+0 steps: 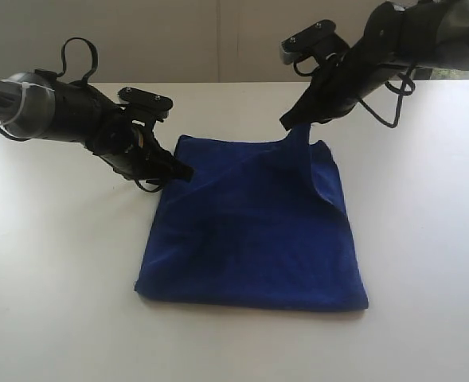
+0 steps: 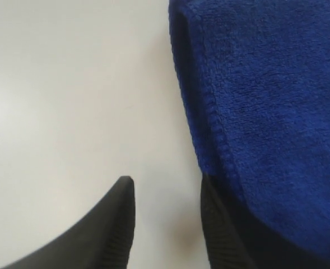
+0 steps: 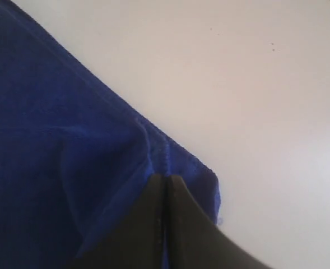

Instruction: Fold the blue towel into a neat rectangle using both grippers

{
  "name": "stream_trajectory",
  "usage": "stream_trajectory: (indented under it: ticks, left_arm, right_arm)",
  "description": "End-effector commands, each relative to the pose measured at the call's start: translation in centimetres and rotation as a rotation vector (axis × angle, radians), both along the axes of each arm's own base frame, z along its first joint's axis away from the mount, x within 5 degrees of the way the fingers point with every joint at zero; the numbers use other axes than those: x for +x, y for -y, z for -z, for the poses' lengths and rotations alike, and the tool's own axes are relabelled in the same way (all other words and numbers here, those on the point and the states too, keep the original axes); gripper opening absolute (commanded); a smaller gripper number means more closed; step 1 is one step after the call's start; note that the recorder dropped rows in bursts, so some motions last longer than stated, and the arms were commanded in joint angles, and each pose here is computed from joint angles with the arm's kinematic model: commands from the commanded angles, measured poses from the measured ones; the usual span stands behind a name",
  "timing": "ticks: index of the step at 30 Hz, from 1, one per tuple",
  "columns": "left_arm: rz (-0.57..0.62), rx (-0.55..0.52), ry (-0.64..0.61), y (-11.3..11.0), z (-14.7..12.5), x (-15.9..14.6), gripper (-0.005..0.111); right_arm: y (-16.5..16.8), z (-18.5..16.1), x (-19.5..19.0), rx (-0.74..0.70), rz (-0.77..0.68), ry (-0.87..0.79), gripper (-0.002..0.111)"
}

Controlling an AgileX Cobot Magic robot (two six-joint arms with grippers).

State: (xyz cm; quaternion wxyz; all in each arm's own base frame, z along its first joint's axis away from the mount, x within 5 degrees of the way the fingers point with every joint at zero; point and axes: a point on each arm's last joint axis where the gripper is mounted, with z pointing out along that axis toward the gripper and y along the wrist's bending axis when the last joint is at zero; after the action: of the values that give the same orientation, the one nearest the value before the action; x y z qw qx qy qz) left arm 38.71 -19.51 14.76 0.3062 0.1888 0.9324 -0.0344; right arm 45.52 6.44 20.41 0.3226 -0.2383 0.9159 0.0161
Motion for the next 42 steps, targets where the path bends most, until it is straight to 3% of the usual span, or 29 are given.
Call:
stream_trajectory:
  ticks: [1,7,23,36,38,42]
  left_arm:
    - [-0.011,0.006,-0.019,-0.1,0.2,-0.2,0.045]
    - [-0.011,0.007,-0.021,-0.1,0.2,-0.2,0.045]
    - [-0.012,0.008,-0.022,-0.1,0.2,-0.2,0.045]
    - [-0.012,0.008,-0.022,-0.1,0.2,-0.2,0.045]
    - [-0.012,0.008,-0.022,-0.1,0.2,-0.2,0.045]
    - [-0.014,0.009,-0.025,-0.1,0.2,-0.2,0.045]
  right_arm:
    - [1.4,1.6,0.6,-0.003,0.039,-0.011,0.000]
    - [2.4,3.8,1.1,-0.032,0.050,-0.041,0.000]
    - [4.8,3.3,1.9,-0.091,0.078,0.061,0.000]
    - [4.7,5.3,2.1,-0.074,0.099,0.011,0.001]
    - [4.7,5.4,2.1,-0.057,0.122,0.003,0.006]
    - [4.7,5.5,1.9,-0.048,0.132,-0.016,0.030]
